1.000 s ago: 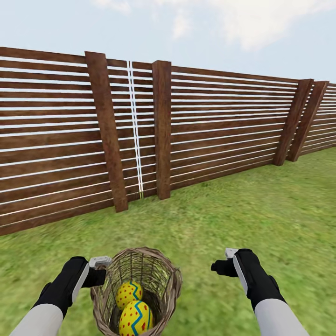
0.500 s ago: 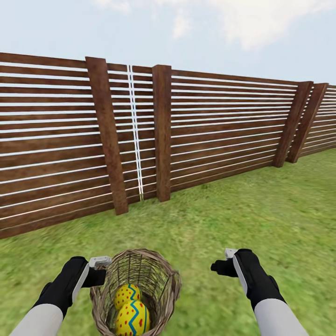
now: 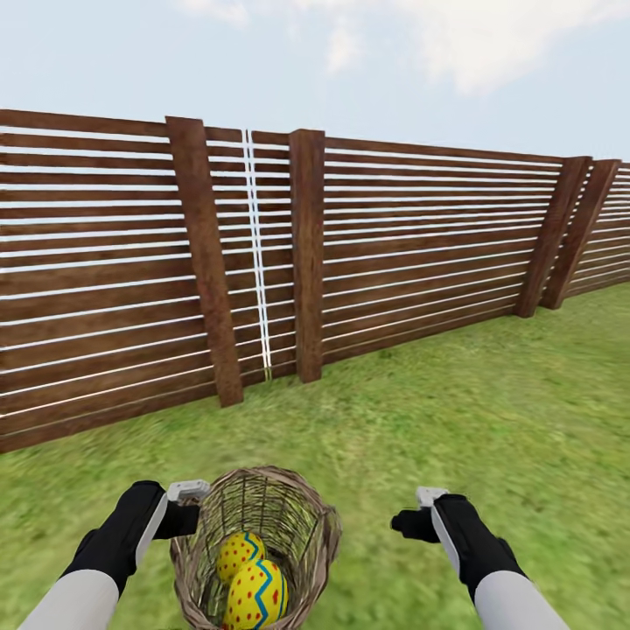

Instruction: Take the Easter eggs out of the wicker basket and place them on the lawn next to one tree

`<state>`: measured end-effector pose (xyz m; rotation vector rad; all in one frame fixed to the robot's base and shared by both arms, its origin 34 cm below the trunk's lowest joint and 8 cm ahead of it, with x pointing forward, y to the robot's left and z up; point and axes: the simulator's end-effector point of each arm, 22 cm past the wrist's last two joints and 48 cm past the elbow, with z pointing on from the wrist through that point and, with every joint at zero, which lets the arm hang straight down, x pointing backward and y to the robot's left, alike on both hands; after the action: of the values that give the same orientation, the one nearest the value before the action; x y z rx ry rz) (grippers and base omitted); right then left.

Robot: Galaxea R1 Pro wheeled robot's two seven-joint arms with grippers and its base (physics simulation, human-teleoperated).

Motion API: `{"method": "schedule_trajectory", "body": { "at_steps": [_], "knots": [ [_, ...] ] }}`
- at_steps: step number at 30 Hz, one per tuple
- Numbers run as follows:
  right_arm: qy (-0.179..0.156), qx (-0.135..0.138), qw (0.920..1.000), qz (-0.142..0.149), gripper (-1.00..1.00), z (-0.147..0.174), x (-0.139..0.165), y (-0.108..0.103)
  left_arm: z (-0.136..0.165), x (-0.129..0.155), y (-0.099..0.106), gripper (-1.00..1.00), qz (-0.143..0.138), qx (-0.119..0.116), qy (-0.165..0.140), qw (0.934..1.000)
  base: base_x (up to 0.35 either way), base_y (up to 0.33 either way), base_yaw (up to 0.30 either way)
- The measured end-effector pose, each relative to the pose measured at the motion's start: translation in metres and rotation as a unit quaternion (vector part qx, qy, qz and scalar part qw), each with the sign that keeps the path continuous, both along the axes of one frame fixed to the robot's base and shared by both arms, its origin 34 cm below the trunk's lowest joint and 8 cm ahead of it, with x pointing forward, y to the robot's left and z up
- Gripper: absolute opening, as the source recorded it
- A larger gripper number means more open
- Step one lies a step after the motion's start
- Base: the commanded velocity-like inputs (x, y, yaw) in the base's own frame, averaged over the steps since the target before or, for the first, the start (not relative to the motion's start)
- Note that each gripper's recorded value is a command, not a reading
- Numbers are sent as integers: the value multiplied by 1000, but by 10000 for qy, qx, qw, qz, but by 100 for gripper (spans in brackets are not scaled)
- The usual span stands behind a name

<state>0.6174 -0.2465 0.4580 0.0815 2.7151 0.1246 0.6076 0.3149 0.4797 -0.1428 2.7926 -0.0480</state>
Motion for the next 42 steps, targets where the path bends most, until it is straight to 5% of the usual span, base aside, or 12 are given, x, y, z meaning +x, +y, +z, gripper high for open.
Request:
{"method": "schedule_trajectory", "body": {
  "at_steps": [8, 13, 39, 42],
  "knots": [
    [391, -51, 9992, 105, 100, -9, -23, 2, 16, 3, 2, -100, -9, 39, 9, 10000, 0, 0, 291],
    [221, -58, 9996, 135, 100, 1, -16, 4, 27, 4, 2, -100, -9, 43, 10, 10000, 0, 0, 293],
    [399, -33, 9990, 199, 100, 34, -27, 11, 79, 13, 1, -100, -14, 34, 10, 10000, 0, 0, 289],
    [474, -129, 9986, 190, 100, 34, -33, -3, 85, 14, 2, -100, -26, 74, 16, 10000, 0, 0, 22]
  ]
}}
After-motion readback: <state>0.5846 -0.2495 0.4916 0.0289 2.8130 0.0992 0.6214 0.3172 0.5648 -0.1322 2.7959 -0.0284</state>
